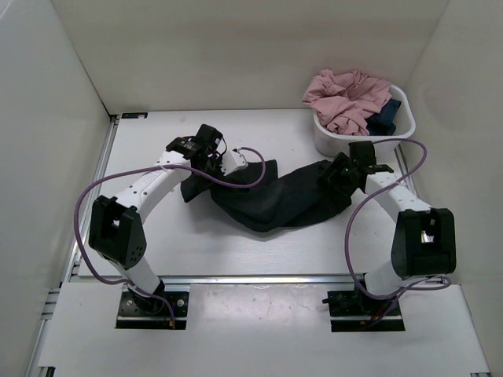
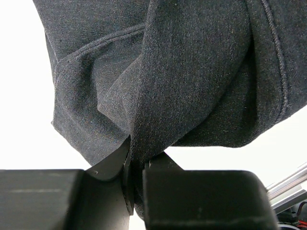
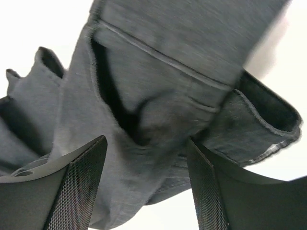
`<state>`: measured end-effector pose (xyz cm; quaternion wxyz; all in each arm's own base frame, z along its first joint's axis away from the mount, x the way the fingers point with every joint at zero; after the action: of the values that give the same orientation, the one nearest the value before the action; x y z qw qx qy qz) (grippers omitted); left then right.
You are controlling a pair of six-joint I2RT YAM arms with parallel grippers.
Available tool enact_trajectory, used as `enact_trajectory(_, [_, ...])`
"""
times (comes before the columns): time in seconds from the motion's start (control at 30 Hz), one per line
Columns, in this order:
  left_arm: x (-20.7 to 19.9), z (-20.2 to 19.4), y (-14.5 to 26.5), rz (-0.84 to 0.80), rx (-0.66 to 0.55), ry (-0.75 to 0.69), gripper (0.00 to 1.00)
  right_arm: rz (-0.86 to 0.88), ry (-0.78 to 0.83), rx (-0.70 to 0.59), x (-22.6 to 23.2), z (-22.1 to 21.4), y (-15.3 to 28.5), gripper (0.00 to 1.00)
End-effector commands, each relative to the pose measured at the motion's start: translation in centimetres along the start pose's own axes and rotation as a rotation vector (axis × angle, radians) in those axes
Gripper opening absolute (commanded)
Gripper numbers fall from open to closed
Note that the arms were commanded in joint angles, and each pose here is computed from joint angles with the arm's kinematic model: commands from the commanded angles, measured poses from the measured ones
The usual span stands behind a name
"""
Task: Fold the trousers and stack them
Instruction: Flatten the trousers out
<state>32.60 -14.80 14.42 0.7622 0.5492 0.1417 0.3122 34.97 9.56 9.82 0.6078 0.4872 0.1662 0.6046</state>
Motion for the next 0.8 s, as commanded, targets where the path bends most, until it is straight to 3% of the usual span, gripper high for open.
enact_trajectory(0.0, [-0.4,0.5,1.0,-0.015,-0.044,0.007,0.14,-0.018,-0.022,0.0,0.3,1.6,0.6,0.71])
enact_trajectory(0.27, [-0.5,0.2,1.1,-0.006,-0.041,0.026,0.14,-0.114,-0.031,0.054,-1.1,1.2,0.1,0.73])
enact_trajectory(0.4, [-0.4,0.0,1.2,0.003,-0.037,0.026,0.14,-0.104,-0.01,0.038,-1.0,1.8,-1.1,0.54])
enact_trajectory(0.47, [-0.4,0.0,1.2,0.003,-0.037,0.026,0.14,-0.098,0.013,0.028,-0.7,2.7,-1.7,0.34])
enact_trajectory(0.5, [-0.4,0.0,1.2,0.003,-0.037,0.026,0.14,-0.097,0.011,0.046,-0.7,2.5,-2.3,0.2])
enact_trajectory(0.53, [0.0,-0.3,1.3,0.015,-0.032,0.034,0.14,-0.092,0.012,0.037,-0.5,2.9,-2.2,0.0])
enact_trajectory(0.57, [0.2,-0.2,1.6,0.027,-0.037,0.034,0.14,-0.085,0.014,0.024,0.0,3.8,-2.1,0.0])
enact_trajectory(0.7, [7.6,-0.6,6.1,0.264,-0.065,0.084,0.14,0.076,0.132,-0.093,5.2,8.2,1.9,0.0])
enact_trajectory(0.77, [13.7,-0.5,12.7,0.421,-0.179,0.178,0.14,0.181,0.195,-0.135,8.8,8.9,6.0,0.0])
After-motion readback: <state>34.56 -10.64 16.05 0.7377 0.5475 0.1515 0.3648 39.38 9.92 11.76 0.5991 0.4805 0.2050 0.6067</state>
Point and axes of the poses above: each gripper's point midway between its finger pads, its own y axis back along the fingers, its own x axis along the line the jaws close on, z = x × y, the point moved 1 cm from there along y, back along the fingers, and after that the axes turned 15 degrees about y, right-handed, at the moved point
